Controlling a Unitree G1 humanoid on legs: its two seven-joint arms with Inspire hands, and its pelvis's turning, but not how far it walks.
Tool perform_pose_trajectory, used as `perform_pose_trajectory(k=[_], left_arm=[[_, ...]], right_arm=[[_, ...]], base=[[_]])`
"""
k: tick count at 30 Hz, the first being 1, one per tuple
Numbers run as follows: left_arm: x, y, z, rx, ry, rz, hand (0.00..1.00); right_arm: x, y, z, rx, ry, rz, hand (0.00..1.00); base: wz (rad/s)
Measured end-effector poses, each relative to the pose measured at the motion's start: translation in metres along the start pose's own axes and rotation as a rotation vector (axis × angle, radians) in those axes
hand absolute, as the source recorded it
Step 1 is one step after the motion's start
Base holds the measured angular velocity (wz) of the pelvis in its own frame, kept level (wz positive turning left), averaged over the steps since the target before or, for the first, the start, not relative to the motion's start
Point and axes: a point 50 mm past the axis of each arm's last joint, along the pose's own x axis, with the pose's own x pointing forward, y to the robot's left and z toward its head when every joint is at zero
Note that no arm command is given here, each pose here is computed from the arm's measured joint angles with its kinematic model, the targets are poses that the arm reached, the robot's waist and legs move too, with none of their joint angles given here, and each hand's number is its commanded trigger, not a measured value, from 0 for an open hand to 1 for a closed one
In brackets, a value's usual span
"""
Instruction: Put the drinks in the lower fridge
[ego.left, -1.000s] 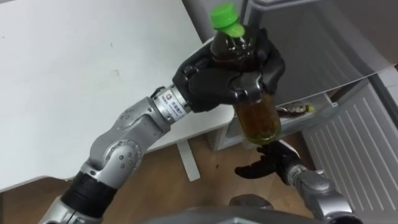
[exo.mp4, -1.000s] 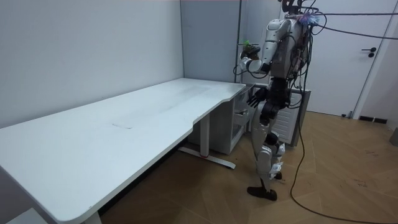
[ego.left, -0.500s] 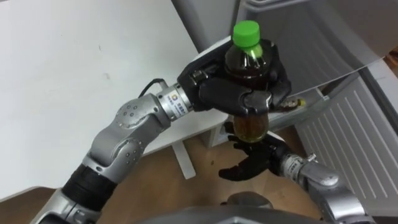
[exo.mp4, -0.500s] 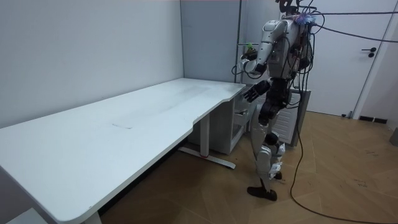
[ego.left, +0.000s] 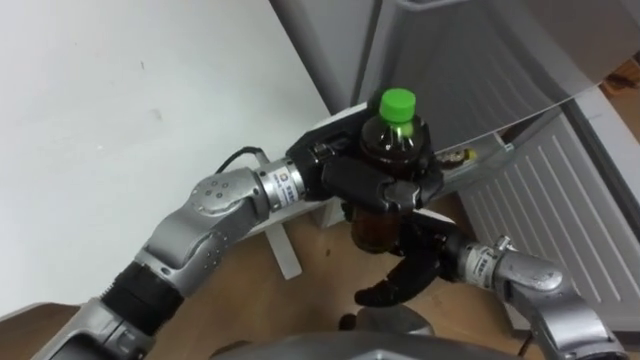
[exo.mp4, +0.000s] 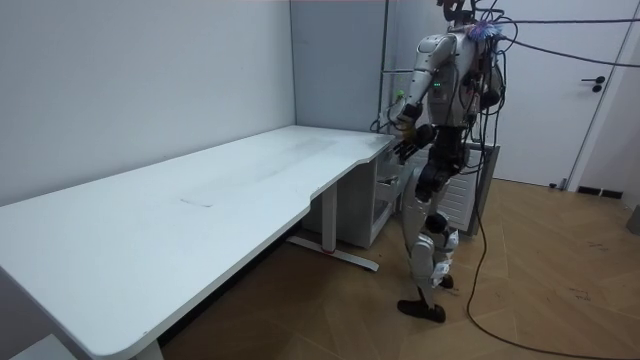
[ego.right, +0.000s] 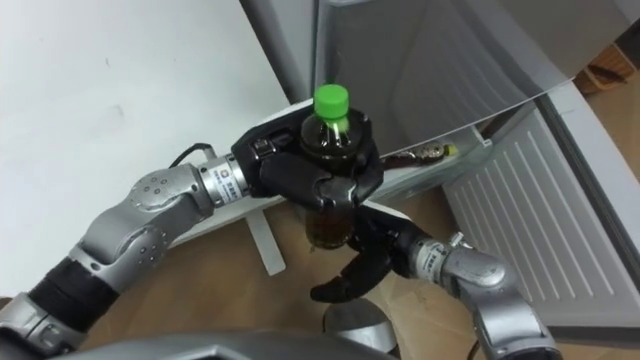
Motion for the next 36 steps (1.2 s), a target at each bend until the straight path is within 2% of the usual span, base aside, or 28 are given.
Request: perform_pose_trajectory(k=[9, 16, 17, 18, 19, 20, 36], left_arm=[[0.002, -0.011, -0.018, -0.023, 0.072, -0.084, 1.00], [-0.007, -0.007, -0.027, -0.024, 0.114, -0.107, 1.00], [-0.007, -0.006, -0.028, -0.027, 0.116, -0.108, 1.00], [-0.008, -0.005, -0.030, -0.036, 0.117, -0.107, 1.00], [-0.009, -0.005, -0.031, -0.036, 0.120, -0.106, 1.00], [-0.009, -0.005, -0.031, -0.036, 0.121, -0.106, 1.00], [-0.012, -0.003, -0.028, -0.014, 0.082, -0.102, 1.00]], right_arm=[[0.001, 0.000, 0.007, 0.005, -0.038, 0.014, 0.00], [0.002, 0.000, 0.007, 0.005, -0.037, 0.017, 0.00], [0.002, 0.000, 0.007, 0.005, -0.037, 0.017, 0.07], [0.002, 0.001, 0.007, 0.004, -0.037, 0.017, 0.60], [0.003, 0.001, 0.007, 0.004, -0.036, 0.015, 0.96], [0.003, 0.001, 0.007, 0.005, -0.037, 0.015, 1.00], [0.004, 0.010, 0.003, 0.104, -0.045, 0.103, 1.00]], base=[[0.00], [0.00], [0.00], [0.00], [0.00], [0.00], [-0.01]])
